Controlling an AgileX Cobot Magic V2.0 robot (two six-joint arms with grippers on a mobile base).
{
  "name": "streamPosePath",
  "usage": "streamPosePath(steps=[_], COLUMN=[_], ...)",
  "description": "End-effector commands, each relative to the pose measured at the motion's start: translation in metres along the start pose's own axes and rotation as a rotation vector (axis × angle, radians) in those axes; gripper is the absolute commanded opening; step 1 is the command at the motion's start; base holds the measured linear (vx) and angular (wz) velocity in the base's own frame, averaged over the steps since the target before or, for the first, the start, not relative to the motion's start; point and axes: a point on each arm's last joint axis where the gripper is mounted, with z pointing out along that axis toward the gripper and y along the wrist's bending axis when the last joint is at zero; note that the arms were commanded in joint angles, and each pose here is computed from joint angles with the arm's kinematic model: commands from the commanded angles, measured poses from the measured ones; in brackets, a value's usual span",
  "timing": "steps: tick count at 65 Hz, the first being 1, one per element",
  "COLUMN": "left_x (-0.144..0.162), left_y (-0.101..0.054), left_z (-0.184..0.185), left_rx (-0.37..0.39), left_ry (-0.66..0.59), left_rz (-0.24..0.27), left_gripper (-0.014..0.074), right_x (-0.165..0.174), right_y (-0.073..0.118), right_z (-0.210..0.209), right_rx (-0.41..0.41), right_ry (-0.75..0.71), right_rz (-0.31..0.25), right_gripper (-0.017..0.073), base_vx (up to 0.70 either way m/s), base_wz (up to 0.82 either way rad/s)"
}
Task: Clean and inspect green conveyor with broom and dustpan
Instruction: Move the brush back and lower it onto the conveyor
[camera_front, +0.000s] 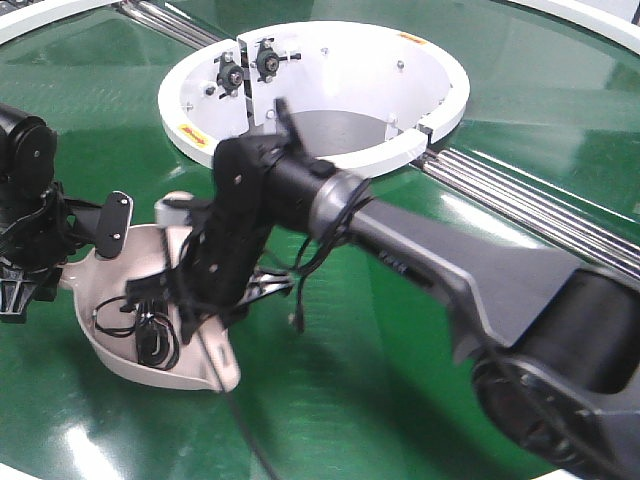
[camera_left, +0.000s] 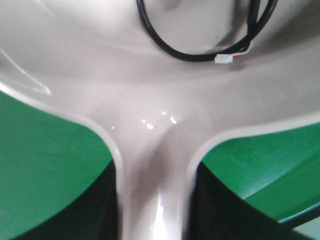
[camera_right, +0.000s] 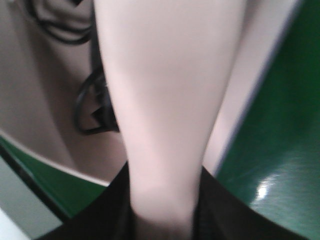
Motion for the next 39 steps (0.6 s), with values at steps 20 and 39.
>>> streamPosePath(steps=[20,39], left_x=[0.004,0.004], left_y=[0.002,0.002], left_z=[-0.023,-0.023], left_rx=[-0.078,-0.078], left_ry=[-0.016,-0.016], left_rz=[-0.024,-0.024], left_gripper=[-0.0006,-0.0006], right_x=[0.023,0.069], right_y=[-0.094,-0.179], right_z=[-0.124,-0.144], right_rx=[0.168,0.252], right_ry=[-0.133,-0.044], right_rz=[0.054,0.107], right_gripper=[-0.0004,-0.0004], base_vx=[0.00,0.00], base_wz=[0.00,0.00])
